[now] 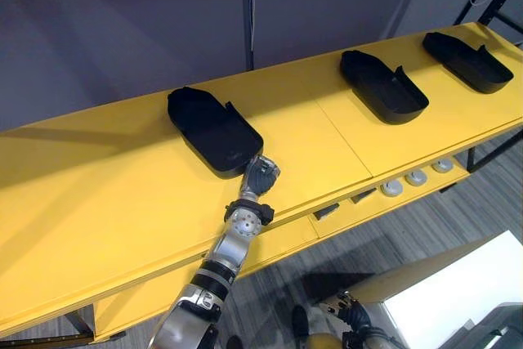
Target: Walk over and take plastic housings, then place them on the shelf
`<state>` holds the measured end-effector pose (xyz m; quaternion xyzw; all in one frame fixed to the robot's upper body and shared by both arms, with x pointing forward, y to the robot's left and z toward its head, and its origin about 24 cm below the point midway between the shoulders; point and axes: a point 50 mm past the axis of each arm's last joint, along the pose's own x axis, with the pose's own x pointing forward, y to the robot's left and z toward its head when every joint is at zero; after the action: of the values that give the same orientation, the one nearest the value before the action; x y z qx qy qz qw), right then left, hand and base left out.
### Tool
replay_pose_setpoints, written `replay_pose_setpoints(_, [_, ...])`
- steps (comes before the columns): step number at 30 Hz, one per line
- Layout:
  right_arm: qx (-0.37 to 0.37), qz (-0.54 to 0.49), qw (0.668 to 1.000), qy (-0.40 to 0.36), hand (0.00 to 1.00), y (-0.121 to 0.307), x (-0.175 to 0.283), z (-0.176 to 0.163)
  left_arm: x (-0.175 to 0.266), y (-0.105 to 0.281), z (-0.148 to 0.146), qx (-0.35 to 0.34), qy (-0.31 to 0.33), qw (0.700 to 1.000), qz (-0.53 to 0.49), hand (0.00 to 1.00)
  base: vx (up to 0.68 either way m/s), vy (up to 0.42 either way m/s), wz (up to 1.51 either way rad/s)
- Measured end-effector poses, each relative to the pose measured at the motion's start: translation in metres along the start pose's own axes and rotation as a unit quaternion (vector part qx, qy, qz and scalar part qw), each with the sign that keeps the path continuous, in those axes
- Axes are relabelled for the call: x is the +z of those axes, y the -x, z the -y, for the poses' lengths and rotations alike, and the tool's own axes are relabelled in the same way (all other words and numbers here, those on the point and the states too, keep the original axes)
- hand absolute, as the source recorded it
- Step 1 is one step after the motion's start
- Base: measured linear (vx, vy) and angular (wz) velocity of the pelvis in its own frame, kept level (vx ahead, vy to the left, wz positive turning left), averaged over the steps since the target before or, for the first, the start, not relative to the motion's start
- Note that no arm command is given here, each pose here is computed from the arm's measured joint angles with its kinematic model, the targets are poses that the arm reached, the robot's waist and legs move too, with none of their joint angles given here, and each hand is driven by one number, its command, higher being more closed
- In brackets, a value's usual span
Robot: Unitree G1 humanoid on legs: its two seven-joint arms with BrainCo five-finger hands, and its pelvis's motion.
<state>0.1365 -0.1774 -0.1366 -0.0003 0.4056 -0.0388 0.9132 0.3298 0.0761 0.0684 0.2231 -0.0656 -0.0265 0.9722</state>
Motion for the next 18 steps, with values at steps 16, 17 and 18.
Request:
replay_pose_setpoints(16, [-0.003, 0.0, 1.0, -0.004, 0.0, 0.0, 0.0, -0.001, -0.004, 0.017, -0.013, 0.041, 0.027, 0.999, -0.003, 1.0, 0.0, 0.0, 0.02])
replay_pose_setpoints(17, [-0.005, 0.0, 1.0, -0.004, 0.0, 0.0, 0.0, -0.001, -0.001, 0.021, -0.015, 0.044, 0.035, 0.998, 0.006, 1.0, 0.03, 0.002, 0.19])
replay_pose_setpoints(18, [-0.006, -0.002, 1.0, -0.004, 0.0, 0.0, -0.001, -0.001, 0.005, 0.026, -0.02, 0.053, 0.047, 0.997, 0.025, 1.0, 0.02, 0.007, 0.12])
